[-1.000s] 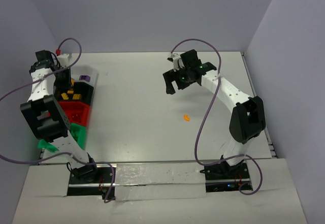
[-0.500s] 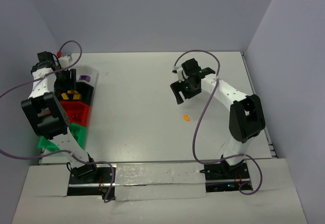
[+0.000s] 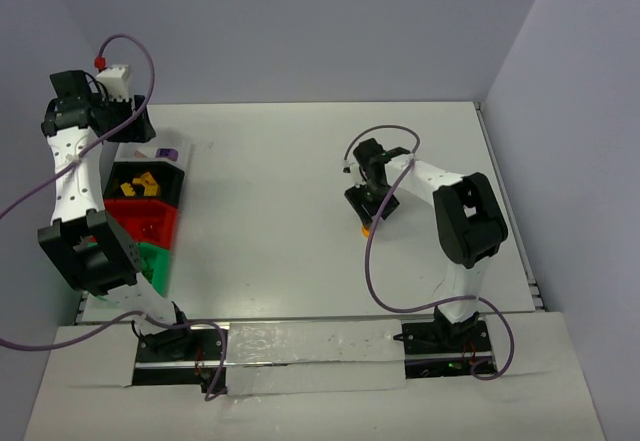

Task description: Sort the legos into containers by color

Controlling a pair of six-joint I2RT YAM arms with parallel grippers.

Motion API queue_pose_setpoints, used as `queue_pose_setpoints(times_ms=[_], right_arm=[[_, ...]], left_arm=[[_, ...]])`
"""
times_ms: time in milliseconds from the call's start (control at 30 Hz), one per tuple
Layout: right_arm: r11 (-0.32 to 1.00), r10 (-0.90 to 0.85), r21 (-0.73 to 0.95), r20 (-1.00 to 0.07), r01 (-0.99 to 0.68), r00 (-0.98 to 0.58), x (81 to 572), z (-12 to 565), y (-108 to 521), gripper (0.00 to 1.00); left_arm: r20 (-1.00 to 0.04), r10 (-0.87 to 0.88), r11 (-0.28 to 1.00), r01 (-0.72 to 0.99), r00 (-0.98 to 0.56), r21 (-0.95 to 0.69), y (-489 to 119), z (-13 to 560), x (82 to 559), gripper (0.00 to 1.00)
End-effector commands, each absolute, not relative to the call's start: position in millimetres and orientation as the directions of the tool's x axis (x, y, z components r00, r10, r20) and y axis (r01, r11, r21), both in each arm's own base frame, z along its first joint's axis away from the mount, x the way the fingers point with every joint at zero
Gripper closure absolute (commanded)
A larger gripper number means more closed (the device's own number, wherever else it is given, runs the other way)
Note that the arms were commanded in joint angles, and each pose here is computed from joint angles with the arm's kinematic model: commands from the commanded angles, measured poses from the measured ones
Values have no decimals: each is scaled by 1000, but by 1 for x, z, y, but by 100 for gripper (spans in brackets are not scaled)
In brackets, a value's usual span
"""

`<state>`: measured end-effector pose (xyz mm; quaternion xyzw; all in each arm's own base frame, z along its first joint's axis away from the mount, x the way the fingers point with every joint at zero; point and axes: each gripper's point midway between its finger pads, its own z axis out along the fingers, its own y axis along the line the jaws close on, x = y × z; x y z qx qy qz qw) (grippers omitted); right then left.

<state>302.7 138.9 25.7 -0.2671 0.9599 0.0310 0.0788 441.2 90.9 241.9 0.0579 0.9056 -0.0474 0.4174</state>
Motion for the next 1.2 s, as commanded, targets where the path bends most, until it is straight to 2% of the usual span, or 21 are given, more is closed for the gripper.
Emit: queue_pose_setpoints(times_ms=[0, 267, 533, 600, 767, 900, 967, 1067, 1100, 1167], right_arm=[[838, -536, 10, -171, -546, -827, 301, 23, 146, 35], [812, -563, 63, -173, -580, -808, 286, 24, 163, 35], [808, -575, 68, -127, -585, -808, 276, 8, 160, 48], [807, -577, 61, -134, -588, -806, 278, 7, 160, 55], [800, -586, 56, -133, -597, -799, 280, 2, 163, 66], [790, -593, 91, -140, -607, -793, 279, 8, 171, 94], [768, -580, 186, -204, -613, -788, 281, 32, 193, 100], [706, -520, 343, -343, -620, -782, 290, 82, 230, 100], [700, -504, 349, -376, -623, -778, 296, 93, 234, 100], [642, -364, 514, -448, -568, -817, 310, 137, 266, 100]], left_arm=[[-793, 59, 983, 173, -606, -59, 80, 261, 440, 27], [-791, 54, 983, 173, -609, -66, 79, 257, 437, 27], [-801, 49, 982, 177, -597, -72, 76, 263, 437, 27], [-807, 50, 981, 178, -589, -70, 76, 266, 437, 27], [-822, 52, 979, 192, -568, -71, 72, 273, 436, 27], [-836, 51, 966, 240, -547, -98, 60, 280, 433, 26], [-840, 45, 951, 281, -541, -130, 49, 279, 429, 26], [-868, 33, 913, 368, -496, -176, 23, 287, 418, 26], [-866, 29, 908, 376, -500, -187, 19, 282, 418, 26], [-883, 16, 862, 454, -469, -226, -8, 289, 406, 25]])
